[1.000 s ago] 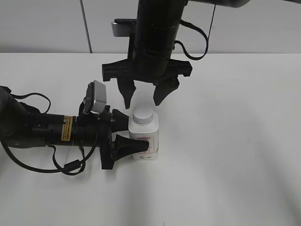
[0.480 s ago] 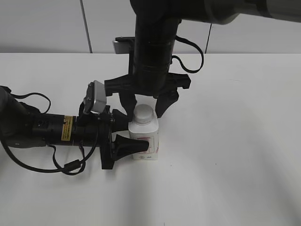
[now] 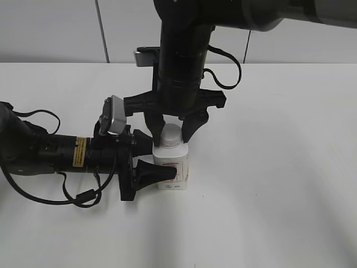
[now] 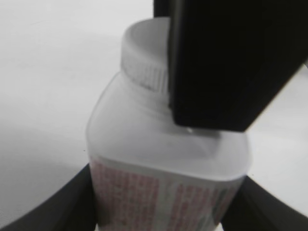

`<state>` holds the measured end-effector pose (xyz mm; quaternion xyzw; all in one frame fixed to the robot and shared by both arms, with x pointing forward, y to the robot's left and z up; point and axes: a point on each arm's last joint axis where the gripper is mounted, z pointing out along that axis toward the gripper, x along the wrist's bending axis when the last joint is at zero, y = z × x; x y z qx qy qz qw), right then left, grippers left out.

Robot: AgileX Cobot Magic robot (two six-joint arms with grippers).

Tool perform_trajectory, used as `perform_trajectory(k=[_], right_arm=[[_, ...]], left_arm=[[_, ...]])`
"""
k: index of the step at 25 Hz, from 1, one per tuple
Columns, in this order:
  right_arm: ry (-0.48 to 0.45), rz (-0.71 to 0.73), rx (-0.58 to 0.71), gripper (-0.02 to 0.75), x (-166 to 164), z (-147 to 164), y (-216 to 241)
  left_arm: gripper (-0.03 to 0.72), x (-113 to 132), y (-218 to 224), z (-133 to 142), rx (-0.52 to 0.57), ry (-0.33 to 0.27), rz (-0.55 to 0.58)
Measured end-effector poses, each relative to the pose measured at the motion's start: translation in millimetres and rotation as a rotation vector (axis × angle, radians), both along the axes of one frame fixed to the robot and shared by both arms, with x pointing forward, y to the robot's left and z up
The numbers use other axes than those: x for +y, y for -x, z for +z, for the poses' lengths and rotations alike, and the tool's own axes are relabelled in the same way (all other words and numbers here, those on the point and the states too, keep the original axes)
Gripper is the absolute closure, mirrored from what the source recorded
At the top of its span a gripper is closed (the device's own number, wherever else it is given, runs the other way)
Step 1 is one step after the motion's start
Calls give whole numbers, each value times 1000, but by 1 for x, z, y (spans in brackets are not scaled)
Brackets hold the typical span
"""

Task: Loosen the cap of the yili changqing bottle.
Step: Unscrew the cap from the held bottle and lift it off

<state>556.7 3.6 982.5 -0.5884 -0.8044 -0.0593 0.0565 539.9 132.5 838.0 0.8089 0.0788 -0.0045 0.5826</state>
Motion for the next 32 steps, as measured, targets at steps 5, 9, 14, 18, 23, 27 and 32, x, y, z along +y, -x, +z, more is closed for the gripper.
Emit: perform_trajectory(k=[5, 9, 14, 18, 23, 27, 32], right_arm=[[-1, 0, 1, 332, 0, 0, 0], [-3, 16, -1, 333, 0, 0, 0], [-10, 217, -32, 333, 0, 0, 0], [-15, 595, -94, 335, 0, 0, 0], [-25, 1116, -182, 339, 0, 0, 0], [-27, 1410, -233, 339, -1, 0, -1], [-28, 1566, -258, 341, -1, 0, -1]], left_arm=[[261, 0, 0, 0, -1, -1, -1], [266, 0, 0, 0, -1, -2, 1], [271, 0, 0, 0, -1, -4, 0], [278, 0, 0, 0, -2, -4, -1], [283, 0, 0, 0, -7, -5, -8], [291, 0, 1, 0, -11, -7, -13], [302, 0, 1, 0, -12, -7, -17]])
